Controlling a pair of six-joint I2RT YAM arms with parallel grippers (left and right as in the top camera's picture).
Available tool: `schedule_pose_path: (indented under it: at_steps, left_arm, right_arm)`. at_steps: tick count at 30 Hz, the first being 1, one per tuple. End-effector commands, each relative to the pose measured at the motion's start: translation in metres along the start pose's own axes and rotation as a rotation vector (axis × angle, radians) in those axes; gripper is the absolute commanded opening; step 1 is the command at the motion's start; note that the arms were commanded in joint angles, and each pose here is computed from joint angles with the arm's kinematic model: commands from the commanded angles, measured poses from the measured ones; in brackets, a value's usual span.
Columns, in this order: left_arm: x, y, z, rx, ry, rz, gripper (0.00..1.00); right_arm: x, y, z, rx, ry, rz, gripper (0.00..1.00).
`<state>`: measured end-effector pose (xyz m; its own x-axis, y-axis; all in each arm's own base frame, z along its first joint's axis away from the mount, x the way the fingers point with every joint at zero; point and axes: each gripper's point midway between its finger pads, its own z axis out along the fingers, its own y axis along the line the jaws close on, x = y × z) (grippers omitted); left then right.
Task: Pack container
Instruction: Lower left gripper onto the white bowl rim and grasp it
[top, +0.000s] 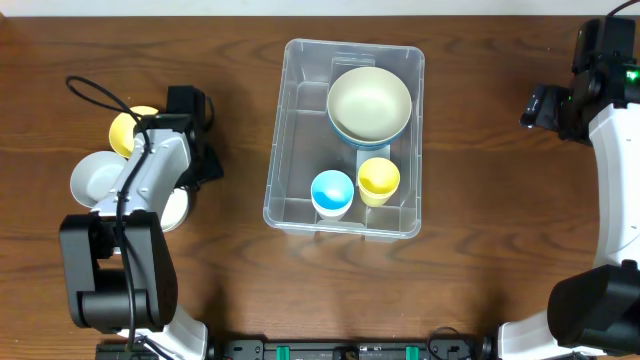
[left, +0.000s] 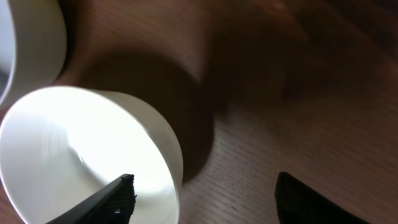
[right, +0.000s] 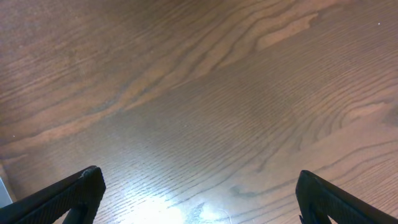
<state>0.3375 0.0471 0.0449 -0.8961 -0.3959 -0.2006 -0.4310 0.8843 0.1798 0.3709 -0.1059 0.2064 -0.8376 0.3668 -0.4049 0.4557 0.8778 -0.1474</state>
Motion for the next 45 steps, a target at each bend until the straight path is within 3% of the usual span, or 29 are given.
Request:
schedule_pose_path:
  at_steps: [1,9,15,17,22,29,40,45]
  left_arm:
    - [0.006,0.011,0.011,-0.021,0.03,-0.017,0.7]
    - [0.015,0.033,0.028,-0.025,0.071,-0.087,0.67]
    - [0.021,0.021,0.04,0.078,0.091,-0.114,0.66]
    - [0.021,0.02,0.04,0.085,0.09,-0.115,0.57]
    - [0.021,0.02,0.04,0.085,0.089,-0.103,0.25]
    - [0.019,0.02,0.037,0.088,0.08,-0.105,0.07]
    - [0.008,0.022,0.009,0.122,0.021,-0.117,0.06]
    - [0.004,0.007,-0.031,0.276,-0.029,-0.125,0.06]
  right_arm:
    - [-0.005,-0.003,-0.009,-0.005,-0.027,0.028,0.99]
    - [-0.005,-0.003,-0.009,-0.005,-0.027,0.028,0.99]
    - [-0.005,-0.003,-0.009,-0.005,-0.027,0.028,0.99]
    - [-0.005,-0.003,-0.009,-0.005,-0.027,0.028,0.99]
    - [-0.005,-0.003,-0.009,-0.005,-0.027,0.028,0.99]
    - [-0.005,-0.003,-0.009,-0.005,-0.027,0.028,0.99]
    - [-0.005,-0.003,-0.009,-0.005,-0.027,0.028,0.99]
    - [-0.005,-0.003,-0.009,-0.005,-0.027,0.028,0.99]
